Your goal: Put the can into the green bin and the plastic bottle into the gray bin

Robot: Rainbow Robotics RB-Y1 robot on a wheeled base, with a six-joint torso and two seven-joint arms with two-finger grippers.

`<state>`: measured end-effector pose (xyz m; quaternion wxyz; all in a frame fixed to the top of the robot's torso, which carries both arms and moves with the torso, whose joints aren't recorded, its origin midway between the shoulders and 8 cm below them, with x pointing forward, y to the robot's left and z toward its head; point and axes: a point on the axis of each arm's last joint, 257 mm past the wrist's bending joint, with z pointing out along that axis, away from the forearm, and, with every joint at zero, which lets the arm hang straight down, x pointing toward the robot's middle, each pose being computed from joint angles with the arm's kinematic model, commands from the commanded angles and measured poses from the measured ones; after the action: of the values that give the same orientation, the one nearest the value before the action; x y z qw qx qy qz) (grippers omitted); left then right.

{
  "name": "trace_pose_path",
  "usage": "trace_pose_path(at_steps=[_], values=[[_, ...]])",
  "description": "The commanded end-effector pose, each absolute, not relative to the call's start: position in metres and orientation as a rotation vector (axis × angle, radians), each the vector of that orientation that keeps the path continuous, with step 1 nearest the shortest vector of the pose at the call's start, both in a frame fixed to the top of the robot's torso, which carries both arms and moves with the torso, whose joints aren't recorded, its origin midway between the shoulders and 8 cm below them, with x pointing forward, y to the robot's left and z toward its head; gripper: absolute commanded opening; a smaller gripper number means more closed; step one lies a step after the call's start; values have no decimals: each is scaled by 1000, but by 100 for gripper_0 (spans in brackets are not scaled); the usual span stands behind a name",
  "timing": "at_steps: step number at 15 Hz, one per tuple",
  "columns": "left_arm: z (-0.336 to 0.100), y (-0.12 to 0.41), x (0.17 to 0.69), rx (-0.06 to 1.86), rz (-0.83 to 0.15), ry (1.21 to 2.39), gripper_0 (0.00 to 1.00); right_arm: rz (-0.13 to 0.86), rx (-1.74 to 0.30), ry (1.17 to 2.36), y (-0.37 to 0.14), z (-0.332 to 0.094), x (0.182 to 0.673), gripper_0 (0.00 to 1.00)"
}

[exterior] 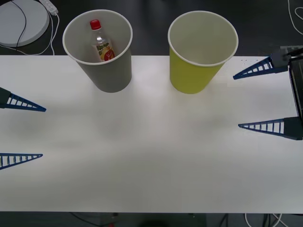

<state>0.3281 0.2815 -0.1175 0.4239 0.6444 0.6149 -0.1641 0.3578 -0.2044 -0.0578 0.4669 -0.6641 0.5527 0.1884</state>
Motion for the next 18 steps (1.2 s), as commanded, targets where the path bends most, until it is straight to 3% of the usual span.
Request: trace_pose_path(at_steps=[1, 8, 18], values=[[-117, 282, 328, 1612, -411, 1539, 100, 466, -1649, 1358, -215, -66, 340, 100], [-117, 282, 328, 1612, -411, 1539, 100, 448, -1664, 1395, -236, -89, 312, 100], [-117, 282, 328, 1612, -411, 1539, 100, 455, -1640, 1420, -242, -94, 312, 100]])
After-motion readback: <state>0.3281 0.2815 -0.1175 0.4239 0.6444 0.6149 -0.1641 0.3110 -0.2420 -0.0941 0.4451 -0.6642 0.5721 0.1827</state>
